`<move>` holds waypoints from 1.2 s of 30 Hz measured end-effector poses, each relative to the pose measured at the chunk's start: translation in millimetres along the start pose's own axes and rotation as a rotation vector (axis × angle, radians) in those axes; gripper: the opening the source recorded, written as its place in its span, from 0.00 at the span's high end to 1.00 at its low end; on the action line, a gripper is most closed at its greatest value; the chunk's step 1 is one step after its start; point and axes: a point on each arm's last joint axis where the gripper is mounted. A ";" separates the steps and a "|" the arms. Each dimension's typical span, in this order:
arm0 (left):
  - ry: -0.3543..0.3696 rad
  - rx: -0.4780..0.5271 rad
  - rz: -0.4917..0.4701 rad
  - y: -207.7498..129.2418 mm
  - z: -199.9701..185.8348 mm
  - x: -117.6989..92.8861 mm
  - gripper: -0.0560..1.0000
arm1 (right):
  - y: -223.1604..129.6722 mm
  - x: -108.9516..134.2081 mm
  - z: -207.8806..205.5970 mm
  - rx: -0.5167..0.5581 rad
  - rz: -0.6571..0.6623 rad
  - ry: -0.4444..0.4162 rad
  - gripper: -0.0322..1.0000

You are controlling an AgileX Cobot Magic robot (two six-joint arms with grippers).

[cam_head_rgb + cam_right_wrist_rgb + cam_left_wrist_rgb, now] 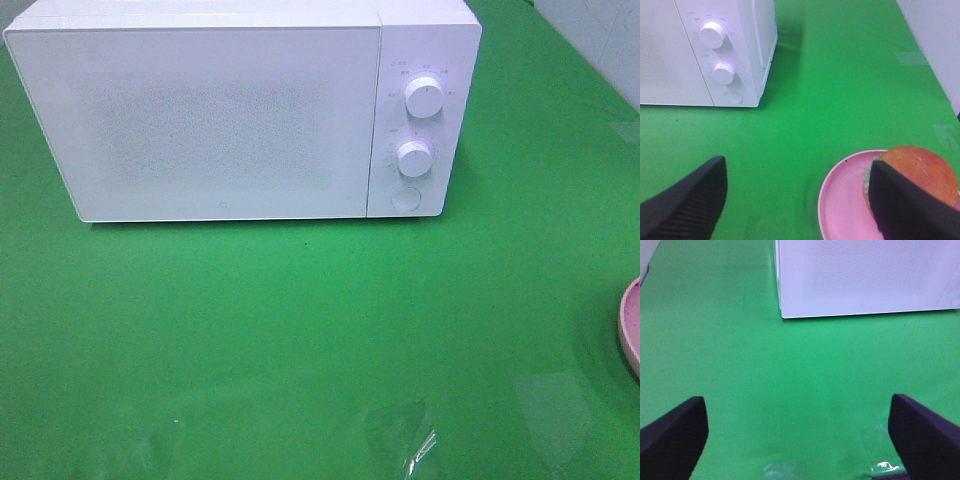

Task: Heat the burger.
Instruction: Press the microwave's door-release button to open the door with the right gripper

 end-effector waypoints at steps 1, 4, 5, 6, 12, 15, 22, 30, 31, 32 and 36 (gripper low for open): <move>0.000 0.000 0.000 0.0 0.0 0.0 0.10 | 2.0 0.0 3.6 0.001 -0.001 0.002 0.24; 0.000 0.000 0.000 0.0 0.0 0.0 0.10 | 5.7 0.0 9.1 -0.007 -0.003 0.003 0.24; 0.000 0.000 0.000 0.0 0.0 0.0 0.10 | 5.7 0.0 9.1 -0.007 -0.003 0.003 0.24; 0.000 0.000 0.000 0.0 0.0 0.0 0.10 | 7.7 0.1 13.3 -0.005 -0.004 0.005 0.24; 0.000 0.000 0.000 0.0 0.0 0.0 0.10 | 14.0 0.6 27.3 -0.021 -0.008 0.009 0.24; 0.000 0.000 0.000 0.0 0.0 0.0 0.10 | 10.7 2.7 41.1 -0.021 -0.012 0.016 0.24; 0.000 0.000 0.000 0.0 0.0 0.0 0.10 | 0.2 7.4 65.4 -0.018 -0.019 0.031 0.25; 0.000 0.000 0.000 0.0 0.0 0.0 0.10 | -2.1 11.5 89.7 -0.082 -0.021 0.041 0.25; 0.000 0.000 0.000 0.0 0.0 0.0 0.10 | -3.6 12.8 98.0 -0.087 -0.022 0.046 0.26; 0.000 0.000 0.000 0.0 0.0 0.0 0.10 | -3.6 12.8 98.0 -0.087 -0.022 0.046 0.26; 0.000 0.000 0.000 0.0 0.0 0.0 0.10 | -7.1 15.5 113.4 -0.094 -0.022 0.056 0.26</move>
Point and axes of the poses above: a point on each arm's last joint axis where the gripper is mounted, z pointing out along that axis toward the gripper, x along the wrist's bending axis when the last joint is at zero, y = z × x, and after that the axes turned 13 degrees about -z, right-handed
